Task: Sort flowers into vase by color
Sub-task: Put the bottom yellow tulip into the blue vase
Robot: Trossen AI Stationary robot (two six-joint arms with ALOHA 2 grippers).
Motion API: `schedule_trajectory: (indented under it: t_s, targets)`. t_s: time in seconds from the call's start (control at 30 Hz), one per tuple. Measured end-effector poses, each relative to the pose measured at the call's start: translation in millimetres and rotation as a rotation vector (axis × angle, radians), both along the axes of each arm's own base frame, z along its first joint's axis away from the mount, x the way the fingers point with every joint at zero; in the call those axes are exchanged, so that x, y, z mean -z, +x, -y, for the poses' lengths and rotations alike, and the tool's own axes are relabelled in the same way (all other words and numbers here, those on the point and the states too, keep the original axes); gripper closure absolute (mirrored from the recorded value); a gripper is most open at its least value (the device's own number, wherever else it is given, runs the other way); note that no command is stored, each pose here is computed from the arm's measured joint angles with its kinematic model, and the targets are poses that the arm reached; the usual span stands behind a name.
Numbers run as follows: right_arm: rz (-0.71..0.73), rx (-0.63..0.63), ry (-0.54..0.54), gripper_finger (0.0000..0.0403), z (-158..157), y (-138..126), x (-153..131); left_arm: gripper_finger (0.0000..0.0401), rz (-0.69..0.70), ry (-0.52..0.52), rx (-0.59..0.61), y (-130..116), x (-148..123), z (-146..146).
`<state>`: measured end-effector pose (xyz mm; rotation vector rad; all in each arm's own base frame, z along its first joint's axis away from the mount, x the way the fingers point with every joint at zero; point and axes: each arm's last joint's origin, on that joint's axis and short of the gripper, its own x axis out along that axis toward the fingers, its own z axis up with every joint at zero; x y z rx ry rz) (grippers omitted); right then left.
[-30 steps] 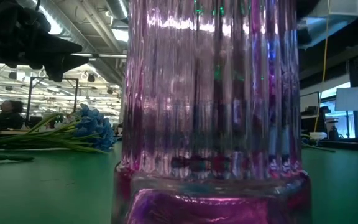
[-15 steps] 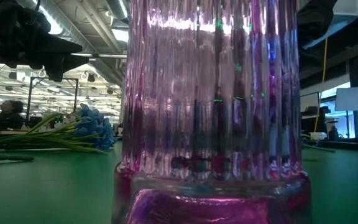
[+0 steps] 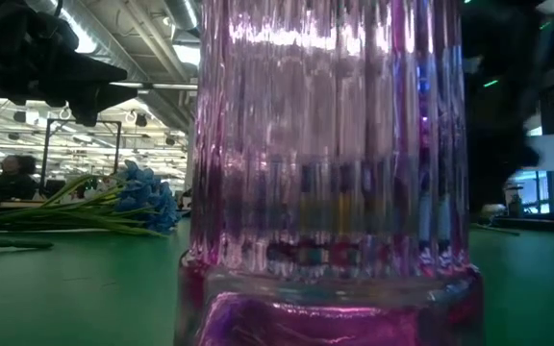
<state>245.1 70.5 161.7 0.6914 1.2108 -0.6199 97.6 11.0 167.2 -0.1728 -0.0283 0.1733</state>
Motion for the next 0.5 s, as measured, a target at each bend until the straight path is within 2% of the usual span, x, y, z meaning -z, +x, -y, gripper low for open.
schedule_trajectory:
  t_s: [0.07, 0.2, 0.33, 0.5]
  targets:
    - [-0.036, -0.074, 0.044, 0.0374, -12, -5, 1, 0.0199, 0.0, 0.0, 0.0, 0, 0, 0]
    - [-0.084, -0.23, 0.049, 0.0327, -28, -10, 8, 0.0199, 0.0, 0.0, 0.0, 0, 0, 0]
    - [-0.098, -0.281, 0.075, 0.0256, -33, -10, 11, 0.0199, 0.0, 0.0, 0.0, 0, 0, 0]
    - [0.007, -0.279, -0.063, 0.0189, -31, -1, 4, 0.0199, 0.0, 0.0, 0.0, 0, 0, 0]
